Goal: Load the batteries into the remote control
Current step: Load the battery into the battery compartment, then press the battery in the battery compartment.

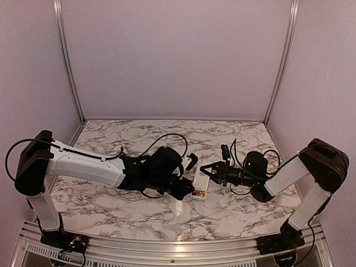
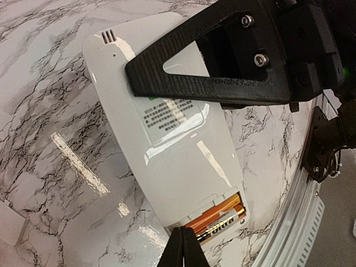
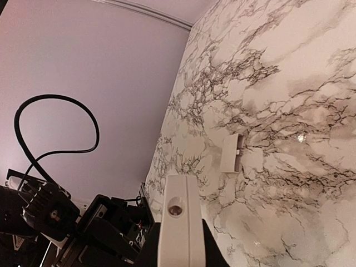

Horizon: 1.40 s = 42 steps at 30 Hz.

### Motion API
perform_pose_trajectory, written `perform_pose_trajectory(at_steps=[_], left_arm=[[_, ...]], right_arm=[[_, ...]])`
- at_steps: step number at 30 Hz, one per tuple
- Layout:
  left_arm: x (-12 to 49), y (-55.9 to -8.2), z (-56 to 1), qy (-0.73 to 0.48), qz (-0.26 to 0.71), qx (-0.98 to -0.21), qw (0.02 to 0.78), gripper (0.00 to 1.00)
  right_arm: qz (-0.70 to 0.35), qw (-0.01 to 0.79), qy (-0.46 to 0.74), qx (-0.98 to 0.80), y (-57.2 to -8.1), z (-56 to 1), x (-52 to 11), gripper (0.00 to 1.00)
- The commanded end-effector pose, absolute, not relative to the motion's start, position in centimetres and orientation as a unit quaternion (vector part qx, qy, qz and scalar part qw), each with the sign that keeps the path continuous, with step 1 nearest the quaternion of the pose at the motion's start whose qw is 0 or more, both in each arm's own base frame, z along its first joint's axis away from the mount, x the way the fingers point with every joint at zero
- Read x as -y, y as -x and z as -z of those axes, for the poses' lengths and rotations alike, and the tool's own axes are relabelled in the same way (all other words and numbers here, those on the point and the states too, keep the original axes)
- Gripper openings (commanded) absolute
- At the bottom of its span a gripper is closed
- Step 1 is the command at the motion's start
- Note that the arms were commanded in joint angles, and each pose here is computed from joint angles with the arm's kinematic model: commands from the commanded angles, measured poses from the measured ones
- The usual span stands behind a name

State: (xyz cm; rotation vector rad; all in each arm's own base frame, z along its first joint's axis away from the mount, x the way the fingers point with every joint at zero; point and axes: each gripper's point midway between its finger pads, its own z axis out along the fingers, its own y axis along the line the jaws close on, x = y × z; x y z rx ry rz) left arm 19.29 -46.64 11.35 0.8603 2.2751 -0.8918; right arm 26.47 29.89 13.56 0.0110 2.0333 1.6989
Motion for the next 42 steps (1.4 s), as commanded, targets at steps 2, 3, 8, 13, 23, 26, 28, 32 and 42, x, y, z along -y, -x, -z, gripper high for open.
perform_pose_trajectory(at_steps=[2, 3, 8, 13, 23, 26, 28, 32, 42], left_arm=[[47.1, -18.2, -8.3, -0.351, 0.281, -0.859, 0.246, 0.01], [47.0, -18.2, -7.9, -0.355, 0.271, -0.86, 0.245, 0.01], [46.2, -18.7, -7.1, -0.369, 0.211, -0.868, 0.257, 0.02], [45.0, -20.1, -10.4, -0.352, 0.225, -0.858, 0.298, 0.11], [42.1, -20.6, -19.9, -0.315, 0.374, -0.788, 0.375, 0.82], [41.5, -20.4, -18.7, -0.311, 0.388, -0.79, 0.358, 0.98], [41.9, -19.9, -17.9, -0.317, 0.398, -0.792, 0.339, 0.99], [43.4, -19.0, -16.9, -0.326, 0.428, -0.788, 0.301, 0.97], [45.2, -18.9, -15.8, -0.328, 0.44, -0.789, 0.275, 0.72]], right_arm=[[-0.677, 0.273, 0.021, -0.683, -26.3, -18.8, -30.7, 0.0], [-0.677, 0.273, 0.02, -0.683, -26.4, -18.9, -30.7, 0.0], [-0.678, 0.275, 0.021, -0.682, -26.2, -19.0, -30.6, 0.0], [-0.668, 0.271, 0.024, -0.693, -26.1, -18.2, -30.5, 0.0], [-0.657, 0.289, 0.062, -0.693, -25.7, -18.9, -30.7, 0.0], [-0.662, 0.302, 0.086, -0.68, -25.5, -20.2, -31.0, 0.0], [-0.663, 0.308, 0.096, -0.675, -25.5, -20.9, -31.1, 0.0], [-0.669, 0.315, 0.115, -0.663, -25.2, -22.1, -31.5, 0.0], [-0.673, 0.316, 0.138, -0.654, -24.5, -23.4, -32.7, 0.0]])
